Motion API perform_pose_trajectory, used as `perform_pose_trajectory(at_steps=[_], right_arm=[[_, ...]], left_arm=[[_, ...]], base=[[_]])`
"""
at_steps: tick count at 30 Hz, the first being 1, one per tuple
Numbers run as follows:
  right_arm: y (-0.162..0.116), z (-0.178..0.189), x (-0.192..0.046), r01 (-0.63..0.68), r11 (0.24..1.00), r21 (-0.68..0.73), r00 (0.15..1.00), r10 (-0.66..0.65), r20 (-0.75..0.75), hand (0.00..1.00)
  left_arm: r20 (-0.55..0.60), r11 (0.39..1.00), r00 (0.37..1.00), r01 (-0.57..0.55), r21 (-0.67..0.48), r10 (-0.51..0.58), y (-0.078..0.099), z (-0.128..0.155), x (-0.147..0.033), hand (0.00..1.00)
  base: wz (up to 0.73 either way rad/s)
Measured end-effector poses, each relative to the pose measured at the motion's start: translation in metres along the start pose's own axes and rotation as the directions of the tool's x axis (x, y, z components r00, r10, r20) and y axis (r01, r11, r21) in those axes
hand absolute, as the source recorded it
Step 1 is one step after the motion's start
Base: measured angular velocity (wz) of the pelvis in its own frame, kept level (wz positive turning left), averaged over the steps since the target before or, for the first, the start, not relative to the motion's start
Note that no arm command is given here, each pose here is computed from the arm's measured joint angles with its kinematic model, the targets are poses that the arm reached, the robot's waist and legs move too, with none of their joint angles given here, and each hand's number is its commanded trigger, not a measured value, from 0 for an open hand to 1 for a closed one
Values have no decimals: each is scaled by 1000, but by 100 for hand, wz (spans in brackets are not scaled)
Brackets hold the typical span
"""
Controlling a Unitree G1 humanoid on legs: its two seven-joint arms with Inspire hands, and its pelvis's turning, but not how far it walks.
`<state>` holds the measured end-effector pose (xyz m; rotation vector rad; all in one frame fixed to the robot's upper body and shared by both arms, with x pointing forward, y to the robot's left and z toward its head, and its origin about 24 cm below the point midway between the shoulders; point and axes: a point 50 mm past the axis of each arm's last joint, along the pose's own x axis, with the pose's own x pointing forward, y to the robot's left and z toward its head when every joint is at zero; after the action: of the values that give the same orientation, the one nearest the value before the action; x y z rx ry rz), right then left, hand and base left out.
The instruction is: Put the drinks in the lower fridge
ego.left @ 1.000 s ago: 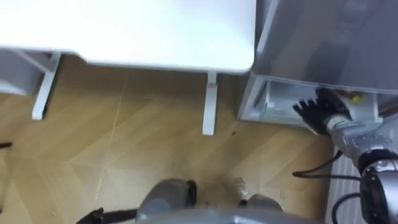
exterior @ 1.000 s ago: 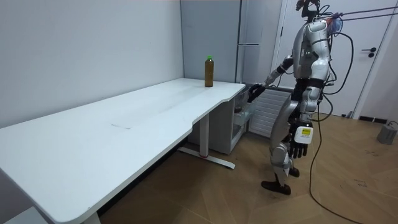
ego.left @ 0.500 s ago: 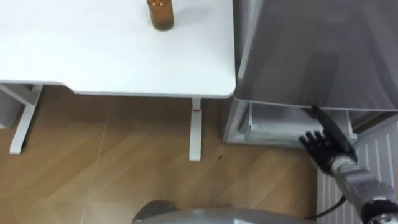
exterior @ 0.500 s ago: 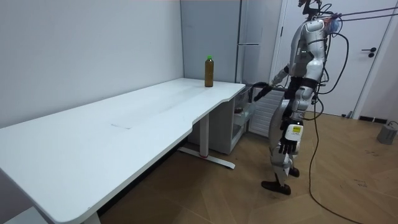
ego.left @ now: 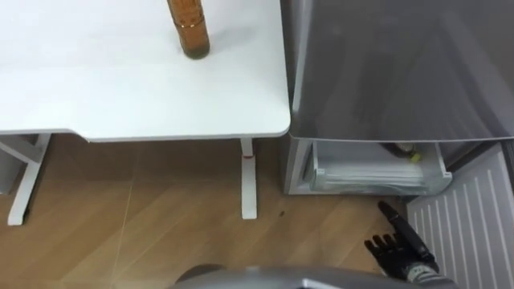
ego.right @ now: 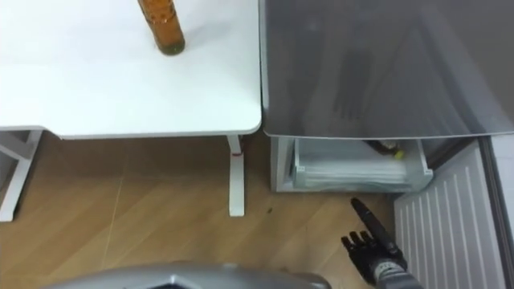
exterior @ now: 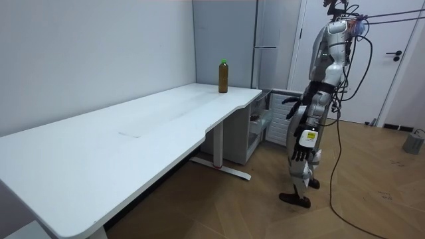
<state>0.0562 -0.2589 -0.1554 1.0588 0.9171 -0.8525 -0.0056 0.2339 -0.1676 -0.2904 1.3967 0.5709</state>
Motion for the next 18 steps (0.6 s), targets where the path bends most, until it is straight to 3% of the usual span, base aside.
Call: perform_pose_trajectory(at_steps=[3,6,12,18], right_arm=[[-11,-5,-1,54,996,-66,998,-55,-17,0],[-26,-16,-3,116,961,-253,989,-135,-61,0],[-46,-25,-8,139,749,-647,954,-276,-114,0],[-37,-21,-5,110,644,-757,953,-283,-103,0]], left_arm=[[0,1000,1000,-10,-2,10,0,-1,0,0],[-4,999,999,-34,-28,34,6,-4,0,0],[-14,999,999,-40,12,40,6,-6,0,0],[-41,998,998,-49,43,51,6,-7,0,0]], base=[[0],[0],[0],[1]])
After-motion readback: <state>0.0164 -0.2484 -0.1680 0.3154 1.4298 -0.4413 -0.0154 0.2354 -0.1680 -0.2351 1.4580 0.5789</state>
